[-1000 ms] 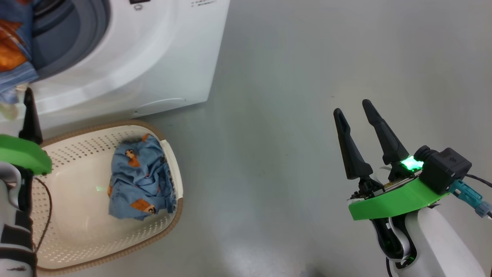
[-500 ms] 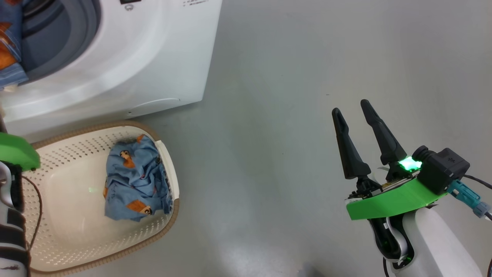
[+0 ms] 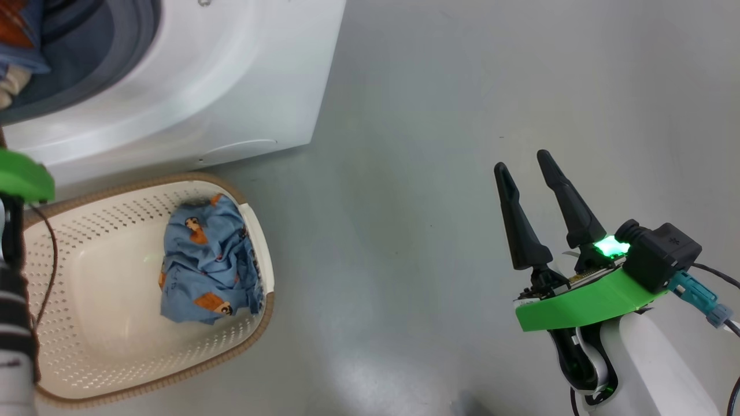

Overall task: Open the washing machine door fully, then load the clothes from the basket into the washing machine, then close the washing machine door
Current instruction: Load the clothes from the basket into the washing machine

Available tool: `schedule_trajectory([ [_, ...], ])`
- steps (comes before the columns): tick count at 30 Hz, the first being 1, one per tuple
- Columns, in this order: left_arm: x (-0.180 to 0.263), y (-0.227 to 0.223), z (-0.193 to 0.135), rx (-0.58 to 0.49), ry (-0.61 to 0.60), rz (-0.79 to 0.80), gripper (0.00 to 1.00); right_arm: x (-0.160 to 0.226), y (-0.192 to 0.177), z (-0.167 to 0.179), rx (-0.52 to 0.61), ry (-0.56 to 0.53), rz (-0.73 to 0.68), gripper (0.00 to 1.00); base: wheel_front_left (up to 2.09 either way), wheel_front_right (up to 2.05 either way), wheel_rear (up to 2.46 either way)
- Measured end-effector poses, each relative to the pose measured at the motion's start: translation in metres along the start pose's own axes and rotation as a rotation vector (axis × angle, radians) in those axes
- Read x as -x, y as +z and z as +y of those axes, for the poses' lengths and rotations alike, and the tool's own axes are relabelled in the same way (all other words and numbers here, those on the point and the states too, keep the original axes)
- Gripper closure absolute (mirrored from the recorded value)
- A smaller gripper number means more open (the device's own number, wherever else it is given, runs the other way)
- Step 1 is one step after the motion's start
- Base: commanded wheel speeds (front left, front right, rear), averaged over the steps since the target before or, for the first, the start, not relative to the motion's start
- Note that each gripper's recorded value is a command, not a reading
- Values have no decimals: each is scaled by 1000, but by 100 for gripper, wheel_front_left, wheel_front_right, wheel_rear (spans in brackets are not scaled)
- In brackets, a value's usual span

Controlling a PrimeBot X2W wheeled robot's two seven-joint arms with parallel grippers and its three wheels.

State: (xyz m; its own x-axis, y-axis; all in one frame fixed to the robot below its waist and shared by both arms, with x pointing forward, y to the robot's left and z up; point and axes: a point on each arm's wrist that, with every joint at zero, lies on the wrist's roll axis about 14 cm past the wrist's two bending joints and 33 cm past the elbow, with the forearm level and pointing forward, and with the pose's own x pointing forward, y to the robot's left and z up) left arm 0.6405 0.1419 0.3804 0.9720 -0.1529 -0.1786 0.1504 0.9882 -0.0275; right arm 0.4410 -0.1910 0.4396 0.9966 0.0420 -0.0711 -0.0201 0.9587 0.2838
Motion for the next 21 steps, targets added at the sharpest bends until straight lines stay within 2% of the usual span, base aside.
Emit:
schedule_trajectory([
  [12, -53, 22, -23, -9, -54, 44, 100, -4, -6, -6, 1, -20, 12, 0, 0, 0, 0],
  [16, -68, 25, -22, -15, -53, 81, 100, -4, -10, -5, -4, -24, 21, 0, 0, 0, 0],
  [21, -89, 39, -16, -39, -29, 42, 100, -8, -10, -7, 4, -28, 21, 0, 0, 0, 0],
])
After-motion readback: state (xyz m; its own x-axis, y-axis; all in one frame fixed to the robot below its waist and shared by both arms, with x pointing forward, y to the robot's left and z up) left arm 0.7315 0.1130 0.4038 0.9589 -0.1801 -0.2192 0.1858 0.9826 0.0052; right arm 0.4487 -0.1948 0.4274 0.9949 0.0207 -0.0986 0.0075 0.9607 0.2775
